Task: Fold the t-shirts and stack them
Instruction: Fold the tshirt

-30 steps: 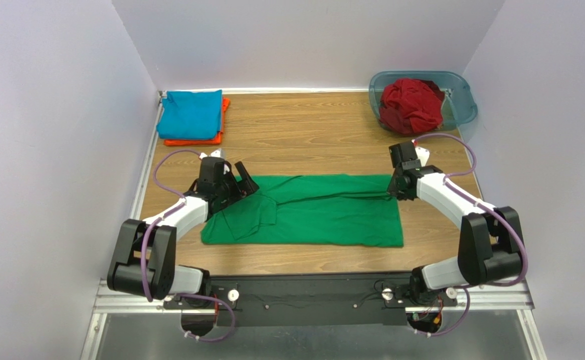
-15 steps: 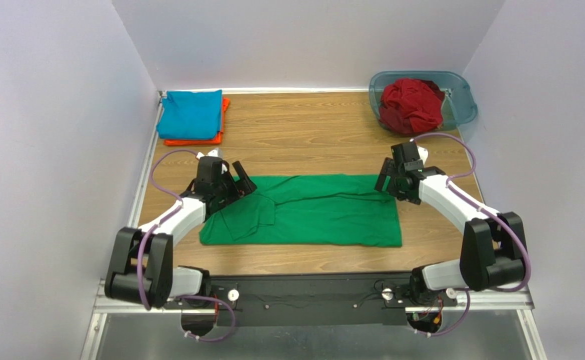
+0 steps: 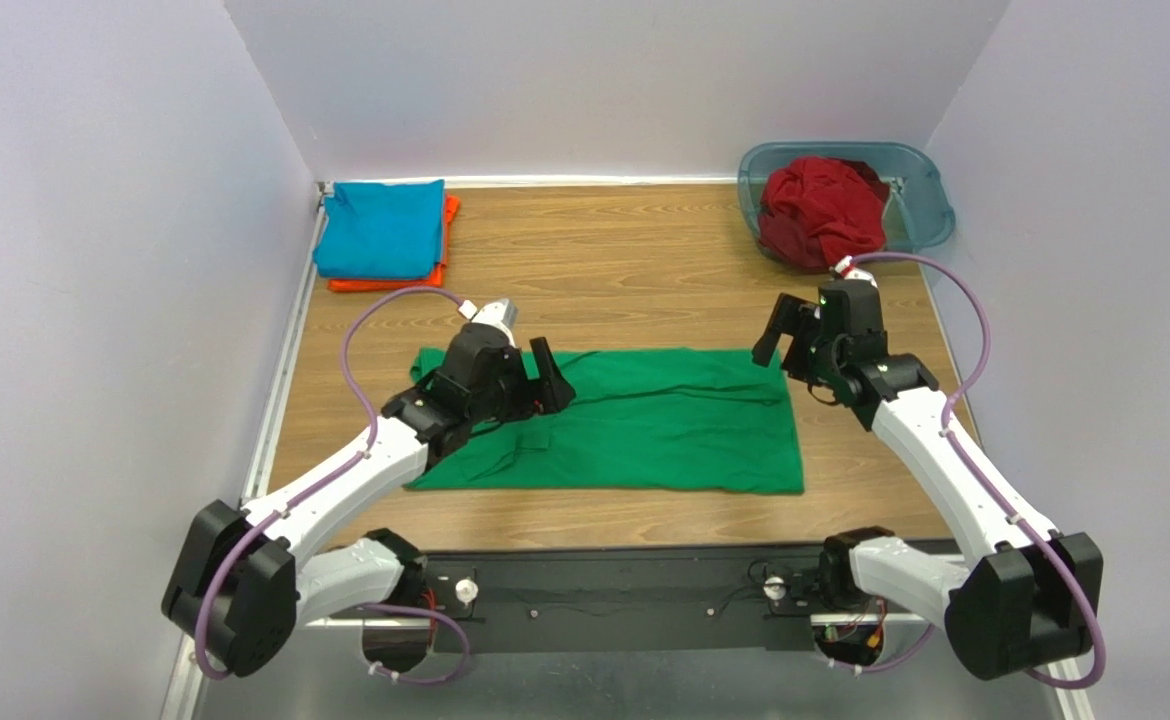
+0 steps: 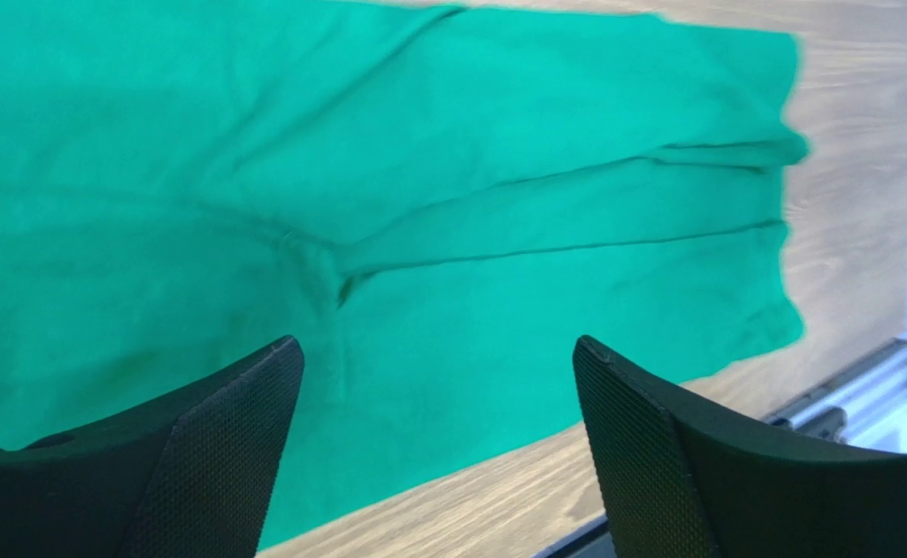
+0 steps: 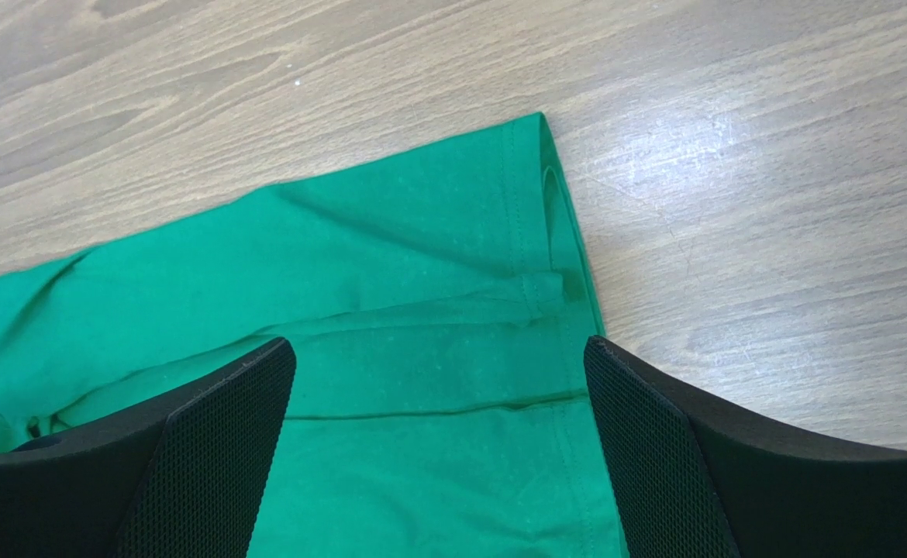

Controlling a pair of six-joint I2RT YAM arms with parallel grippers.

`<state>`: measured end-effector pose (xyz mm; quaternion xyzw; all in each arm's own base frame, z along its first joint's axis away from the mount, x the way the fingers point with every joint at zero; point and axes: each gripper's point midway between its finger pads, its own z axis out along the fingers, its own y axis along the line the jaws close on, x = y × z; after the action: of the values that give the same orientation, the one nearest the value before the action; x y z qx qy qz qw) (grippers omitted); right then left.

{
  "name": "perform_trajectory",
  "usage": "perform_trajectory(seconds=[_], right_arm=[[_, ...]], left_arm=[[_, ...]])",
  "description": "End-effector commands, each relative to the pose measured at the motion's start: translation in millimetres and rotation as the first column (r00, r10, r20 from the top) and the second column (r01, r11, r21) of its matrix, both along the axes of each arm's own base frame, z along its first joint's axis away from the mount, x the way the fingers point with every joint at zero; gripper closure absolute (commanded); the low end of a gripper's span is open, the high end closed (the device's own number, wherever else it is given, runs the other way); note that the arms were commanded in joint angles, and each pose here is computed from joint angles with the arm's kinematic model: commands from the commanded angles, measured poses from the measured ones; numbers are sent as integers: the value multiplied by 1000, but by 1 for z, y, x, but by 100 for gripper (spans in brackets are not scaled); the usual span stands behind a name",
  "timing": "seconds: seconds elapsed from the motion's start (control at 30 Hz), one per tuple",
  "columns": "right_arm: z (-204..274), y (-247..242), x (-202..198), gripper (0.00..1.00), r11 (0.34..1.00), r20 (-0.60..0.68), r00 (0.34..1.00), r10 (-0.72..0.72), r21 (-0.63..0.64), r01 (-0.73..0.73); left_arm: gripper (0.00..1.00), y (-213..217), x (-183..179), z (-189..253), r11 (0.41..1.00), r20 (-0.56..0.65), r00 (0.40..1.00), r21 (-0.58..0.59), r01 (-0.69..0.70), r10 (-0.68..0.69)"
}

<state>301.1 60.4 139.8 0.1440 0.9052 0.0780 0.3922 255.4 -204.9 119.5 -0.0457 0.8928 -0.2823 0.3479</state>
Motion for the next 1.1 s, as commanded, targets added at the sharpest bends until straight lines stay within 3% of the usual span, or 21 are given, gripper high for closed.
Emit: perform_trajectory(seconds=[0.0,0.2,0.33,0.47,0.8,0.97,1.07], right_arm=[[-11,0,-7,0,1000,-33,999,23,-1,-23],[-20,0,-8,0,1000,-64,998,20,-3,-20],[-23,-1,-9,0,1000,-73,997,14,-5,-14],[-22,-1,-10,0,1000,-68,998,10,-8,-11],[-25,-3,-10,0,1000,-78,997,2,-10,-3],[-24,-3,-10,0,1000,-74,997,-2,-13,1],[-24,-4,-10,0,1000,-73,997,-4,-15,3]], left_arm=[[14,15,-15,-31,994,-93,993,83,-71,79],[44,8,-26,-54,990,-164,986,140,-13,36],[54,-4,-31,-60,987,-187,982,155,49,-20],[55,3,-34,-79,972,-248,969,230,55,4],[58,9,-32,-89,956,-266,963,292,32,49],[63,8,-34,-96,949,-285,958,309,57,36],[73,6,-34,-96,949,-288,957,309,65,28]])
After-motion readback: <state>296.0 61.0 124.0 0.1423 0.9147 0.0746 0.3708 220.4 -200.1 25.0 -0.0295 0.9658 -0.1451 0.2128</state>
